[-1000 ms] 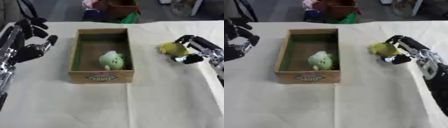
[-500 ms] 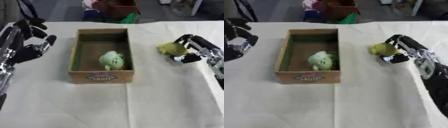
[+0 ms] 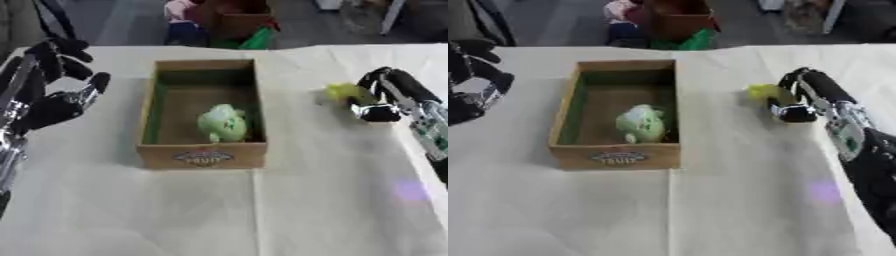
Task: Pick up objects on the table and place them in the box.
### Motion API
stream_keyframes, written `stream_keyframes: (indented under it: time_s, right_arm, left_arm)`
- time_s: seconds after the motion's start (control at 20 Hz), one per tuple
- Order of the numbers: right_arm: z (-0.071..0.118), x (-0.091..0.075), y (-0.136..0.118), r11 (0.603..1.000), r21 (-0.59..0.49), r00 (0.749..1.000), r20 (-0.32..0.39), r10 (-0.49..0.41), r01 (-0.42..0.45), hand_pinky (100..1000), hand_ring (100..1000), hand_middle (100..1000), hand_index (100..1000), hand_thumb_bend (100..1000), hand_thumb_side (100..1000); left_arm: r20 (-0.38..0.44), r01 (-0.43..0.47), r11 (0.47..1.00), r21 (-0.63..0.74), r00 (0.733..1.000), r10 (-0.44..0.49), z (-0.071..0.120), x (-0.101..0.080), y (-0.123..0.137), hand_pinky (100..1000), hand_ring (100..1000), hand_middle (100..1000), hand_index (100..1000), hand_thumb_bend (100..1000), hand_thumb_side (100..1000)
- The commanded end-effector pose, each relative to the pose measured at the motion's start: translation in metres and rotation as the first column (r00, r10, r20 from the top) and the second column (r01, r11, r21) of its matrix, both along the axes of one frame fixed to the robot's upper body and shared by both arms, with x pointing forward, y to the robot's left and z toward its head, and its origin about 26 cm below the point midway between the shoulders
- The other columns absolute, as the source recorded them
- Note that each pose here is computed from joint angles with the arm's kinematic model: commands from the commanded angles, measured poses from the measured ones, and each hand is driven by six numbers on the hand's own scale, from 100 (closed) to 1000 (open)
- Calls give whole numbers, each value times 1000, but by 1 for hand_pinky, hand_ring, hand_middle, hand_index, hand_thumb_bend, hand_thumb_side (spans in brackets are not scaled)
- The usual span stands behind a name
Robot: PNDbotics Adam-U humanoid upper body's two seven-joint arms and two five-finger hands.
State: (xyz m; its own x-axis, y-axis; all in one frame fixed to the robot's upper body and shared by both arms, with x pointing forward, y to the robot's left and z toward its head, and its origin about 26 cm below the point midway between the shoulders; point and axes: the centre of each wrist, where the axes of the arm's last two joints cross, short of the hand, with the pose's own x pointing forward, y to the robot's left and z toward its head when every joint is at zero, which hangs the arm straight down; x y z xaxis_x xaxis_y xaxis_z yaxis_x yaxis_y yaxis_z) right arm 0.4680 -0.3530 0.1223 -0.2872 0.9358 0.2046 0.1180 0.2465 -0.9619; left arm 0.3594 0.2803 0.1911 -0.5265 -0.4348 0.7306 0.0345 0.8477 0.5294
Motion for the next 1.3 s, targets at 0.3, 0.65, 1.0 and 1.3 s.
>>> stream_keyframes:
  time_s: [0.3,0.65,1.0,1.3]
  right_arm:
    - [20,2,-2,999,35,988,150,21,-27,136,357,411,452,100,177]
    - [39,1,8,989,87,970,219,102,-123,120,347,403,446,100,170]
    - [105,-8,62,910,95,878,319,356,-403,126,352,408,454,100,159]
    - [141,-21,116,785,8,754,283,593,-620,171,384,437,482,100,167]
  left_arm:
    - [26,-2,1000,1,1000,2,9,-1,2,658,600,612,779,412,263]
    - [25,-6,1000,0,1000,6,9,-1,3,658,600,611,779,410,261]
    - [31,-10,1000,-5,999,11,10,-2,4,657,600,611,778,409,259]
    - [34,-5,1000,-8,999,6,11,-2,3,657,600,609,778,409,257]
